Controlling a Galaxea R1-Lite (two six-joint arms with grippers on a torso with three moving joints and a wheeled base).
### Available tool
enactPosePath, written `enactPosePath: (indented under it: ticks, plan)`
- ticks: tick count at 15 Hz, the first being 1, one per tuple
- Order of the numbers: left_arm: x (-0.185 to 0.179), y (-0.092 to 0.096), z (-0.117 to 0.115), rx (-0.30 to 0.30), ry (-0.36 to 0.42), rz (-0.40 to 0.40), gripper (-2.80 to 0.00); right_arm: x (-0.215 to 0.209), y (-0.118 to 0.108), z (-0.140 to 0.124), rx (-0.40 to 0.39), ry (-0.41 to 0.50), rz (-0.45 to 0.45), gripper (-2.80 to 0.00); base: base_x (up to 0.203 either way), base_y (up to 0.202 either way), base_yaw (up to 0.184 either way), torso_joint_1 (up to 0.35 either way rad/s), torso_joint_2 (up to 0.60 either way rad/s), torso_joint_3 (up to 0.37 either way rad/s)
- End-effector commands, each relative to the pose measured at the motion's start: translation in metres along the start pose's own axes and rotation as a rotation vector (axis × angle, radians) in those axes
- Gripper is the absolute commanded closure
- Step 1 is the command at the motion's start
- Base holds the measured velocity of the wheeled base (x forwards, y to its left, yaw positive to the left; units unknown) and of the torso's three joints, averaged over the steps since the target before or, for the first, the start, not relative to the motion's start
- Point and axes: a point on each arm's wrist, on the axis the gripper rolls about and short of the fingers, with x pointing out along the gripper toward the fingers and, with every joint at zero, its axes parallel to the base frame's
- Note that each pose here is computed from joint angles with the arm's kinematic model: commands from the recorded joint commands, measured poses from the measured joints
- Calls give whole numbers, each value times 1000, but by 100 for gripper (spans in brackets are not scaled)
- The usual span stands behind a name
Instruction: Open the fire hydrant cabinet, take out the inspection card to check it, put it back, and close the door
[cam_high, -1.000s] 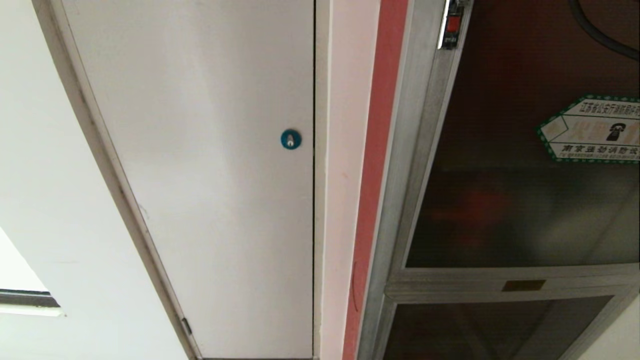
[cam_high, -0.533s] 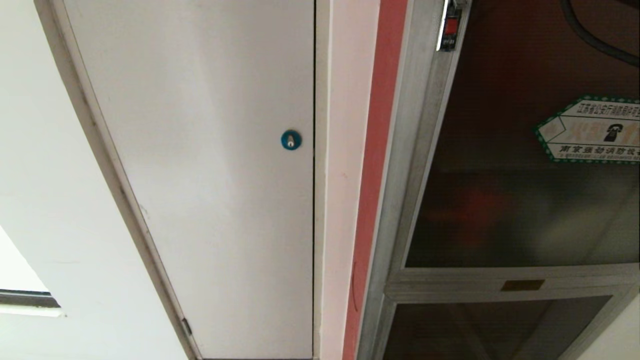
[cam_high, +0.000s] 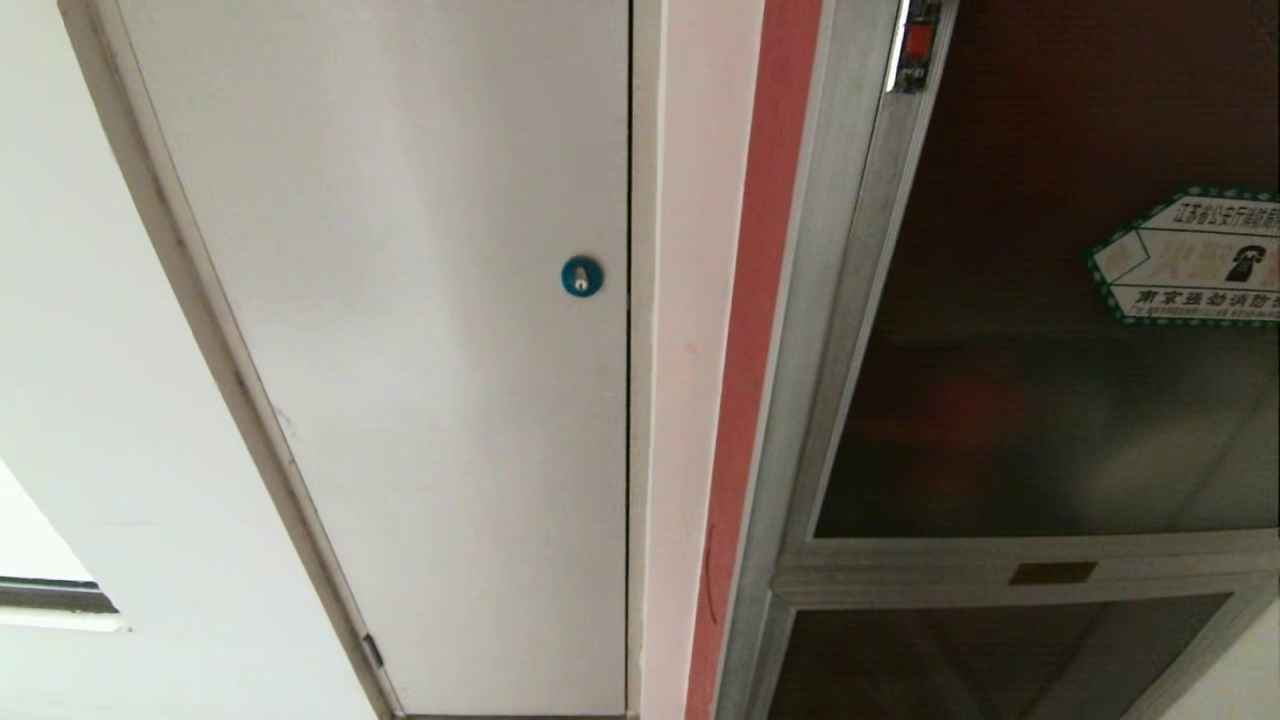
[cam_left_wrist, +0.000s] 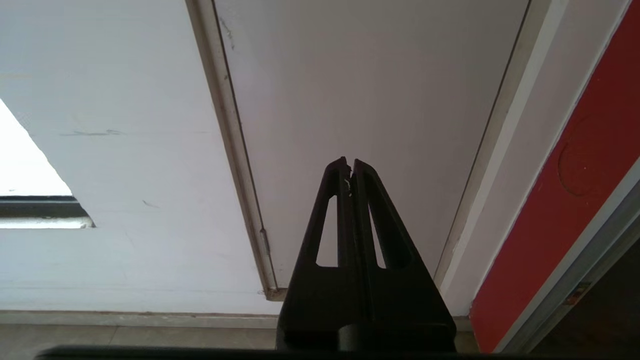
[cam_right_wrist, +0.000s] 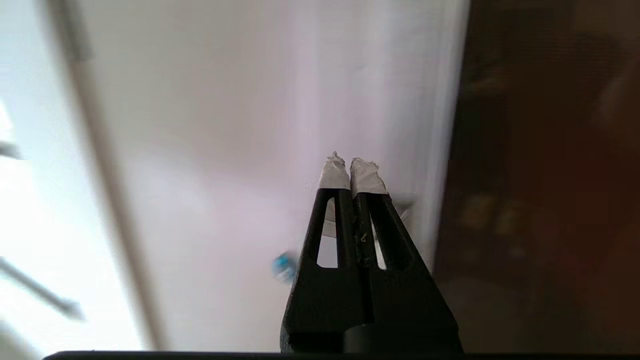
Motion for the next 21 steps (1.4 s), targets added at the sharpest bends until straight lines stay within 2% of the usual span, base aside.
enactPosePath:
  ticks: [1, 3, 6, 7, 9, 10, 21]
  plan:
    - [0, 0, 0, 0, 2, 0, 0, -29, 3, 17, 38, -20, 42, 0, 0, 0, 0, 0, 0, 0]
    - [0, 0, 0, 0, 2, 0, 0, -41, -1, 12, 131, 93, 115, 0, 0, 0, 0, 0, 0, 0]
    - [0, 0, 0, 0, 2, 0, 0, -39, -27, 1, 165, 217, 158, 0, 0, 0, 0, 0, 0, 0]
    - [0, 0, 0, 0, 2, 1, 0, -35, -33, -1, 212, 240, 196, 0, 0, 0, 0, 0, 0, 0]
    - [0, 0, 0, 0, 2, 0, 0, -28, -41, 0, 270, 257, 267, 0, 0, 0, 0, 0, 0, 0]
    - [0, 0, -1, 0, 3, 0, 0, -22, -43, -1, 276, 257, 272, 0, 0, 0, 0, 0, 0, 0]
    - [0, 0, 0, 0, 2, 0, 0, 13, -53, -28, 290, 294, 260, 0, 0, 0, 0, 0, 0, 0]
